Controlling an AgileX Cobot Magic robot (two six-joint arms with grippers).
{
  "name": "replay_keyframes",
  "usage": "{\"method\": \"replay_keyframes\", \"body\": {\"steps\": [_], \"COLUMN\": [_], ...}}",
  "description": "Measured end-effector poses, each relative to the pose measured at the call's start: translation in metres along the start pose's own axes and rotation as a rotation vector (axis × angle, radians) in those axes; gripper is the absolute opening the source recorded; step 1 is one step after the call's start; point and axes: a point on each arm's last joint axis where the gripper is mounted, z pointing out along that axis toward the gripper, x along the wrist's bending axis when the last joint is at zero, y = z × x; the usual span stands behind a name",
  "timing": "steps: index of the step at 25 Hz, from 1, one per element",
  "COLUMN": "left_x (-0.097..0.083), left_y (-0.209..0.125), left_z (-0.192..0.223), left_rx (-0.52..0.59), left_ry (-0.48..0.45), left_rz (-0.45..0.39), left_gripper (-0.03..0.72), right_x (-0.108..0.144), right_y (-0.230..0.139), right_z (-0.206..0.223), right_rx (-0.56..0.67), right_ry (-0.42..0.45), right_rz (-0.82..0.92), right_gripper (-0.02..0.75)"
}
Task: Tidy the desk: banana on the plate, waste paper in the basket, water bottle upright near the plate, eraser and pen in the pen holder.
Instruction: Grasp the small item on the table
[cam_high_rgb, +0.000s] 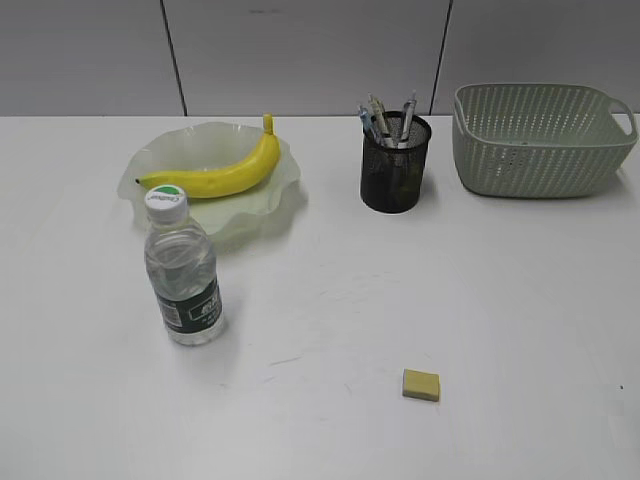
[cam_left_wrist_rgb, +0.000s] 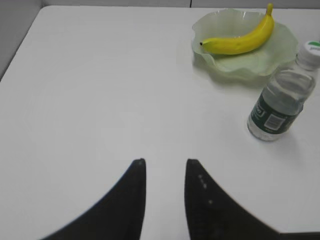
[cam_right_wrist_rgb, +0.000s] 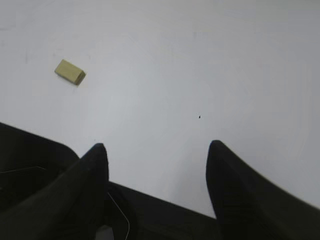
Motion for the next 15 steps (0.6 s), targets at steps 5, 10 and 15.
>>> {"method": "replay_keyframes", "body": {"steps": [5, 10, 15], "left_x": [-0.014, -0.042, -0.089], "left_y": [0.025, 0.069, 0.104], "left_z": [0.027, 0.081, 0.147], "left_rx": [0.098, 0.079, 0.143], "left_ry": [-0.083, -0.278, -0.515], "left_rz": [0.098, 0.177, 0.354], "left_gripper": [0.204, 0.215, 0.223], "right_x": [-0.002, -0.003, -0.003], "right_y": [-0.068, -0.101, -0.114], "right_z": [-0.037, -0.062, -0.07], "right_rx": [-0.147, -0.347, -0.432], "right_ry": [0.02, 0.036, 0.046], "right_rz": [0.023, 0.036, 0.042], "right_gripper": [0.465, 0.421, 0.384]}}
